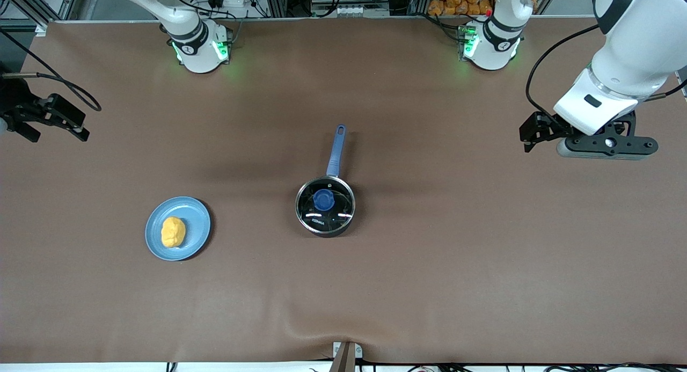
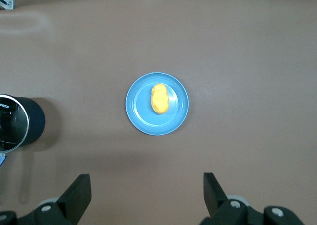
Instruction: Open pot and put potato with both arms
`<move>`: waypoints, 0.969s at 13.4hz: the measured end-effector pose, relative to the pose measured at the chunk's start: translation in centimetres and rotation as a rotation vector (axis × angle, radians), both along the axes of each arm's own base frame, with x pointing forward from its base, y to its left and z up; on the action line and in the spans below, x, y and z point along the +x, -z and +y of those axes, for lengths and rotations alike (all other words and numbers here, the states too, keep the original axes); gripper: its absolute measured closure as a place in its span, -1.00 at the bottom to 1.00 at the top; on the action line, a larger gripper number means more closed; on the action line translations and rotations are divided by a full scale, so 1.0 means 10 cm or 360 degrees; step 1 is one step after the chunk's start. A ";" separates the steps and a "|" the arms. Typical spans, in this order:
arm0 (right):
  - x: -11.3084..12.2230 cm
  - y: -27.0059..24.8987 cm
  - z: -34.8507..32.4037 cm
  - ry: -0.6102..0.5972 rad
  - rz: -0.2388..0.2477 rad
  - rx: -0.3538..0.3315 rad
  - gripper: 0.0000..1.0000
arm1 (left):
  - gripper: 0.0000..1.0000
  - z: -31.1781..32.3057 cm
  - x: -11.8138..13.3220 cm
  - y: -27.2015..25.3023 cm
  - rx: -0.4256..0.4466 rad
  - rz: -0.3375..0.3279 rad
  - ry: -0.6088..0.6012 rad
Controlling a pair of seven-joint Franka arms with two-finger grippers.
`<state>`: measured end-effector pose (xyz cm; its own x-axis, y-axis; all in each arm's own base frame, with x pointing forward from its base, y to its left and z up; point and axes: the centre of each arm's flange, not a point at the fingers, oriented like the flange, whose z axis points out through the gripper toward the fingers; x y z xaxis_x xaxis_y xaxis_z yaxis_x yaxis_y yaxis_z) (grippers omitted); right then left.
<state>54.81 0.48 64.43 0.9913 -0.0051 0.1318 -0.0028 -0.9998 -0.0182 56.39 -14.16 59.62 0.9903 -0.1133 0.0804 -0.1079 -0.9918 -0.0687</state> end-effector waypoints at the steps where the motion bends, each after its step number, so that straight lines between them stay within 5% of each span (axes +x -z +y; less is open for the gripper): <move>1: 0.00 0.00 0.00 0.0000 0.0001 0.0000 -1.00 | -1.00 0.00 0.00 0.00 0.0000 0.0000 0.0000; 9: 0.00 0.08 0.01 -0.0001 0.0019 0.0000 -1.00 | -1.00 0.03 0.01 -0.01 -0.0001 -0.0003 -0.0008; 13: 0.19 0.71 0.03 -0.0002 0.0033 -0.0001 -1.00 | -1.00 0.07 0.09 0.03 -0.0004 -0.0003 -0.0021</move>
<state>56.76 0.75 57.30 0.9938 -0.0041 0.1113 -0.0022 -0.9998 -0.0173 57.32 -13.51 59.28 0.9916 -0.0998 0.0826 -0.0945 -0.9933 -0.0662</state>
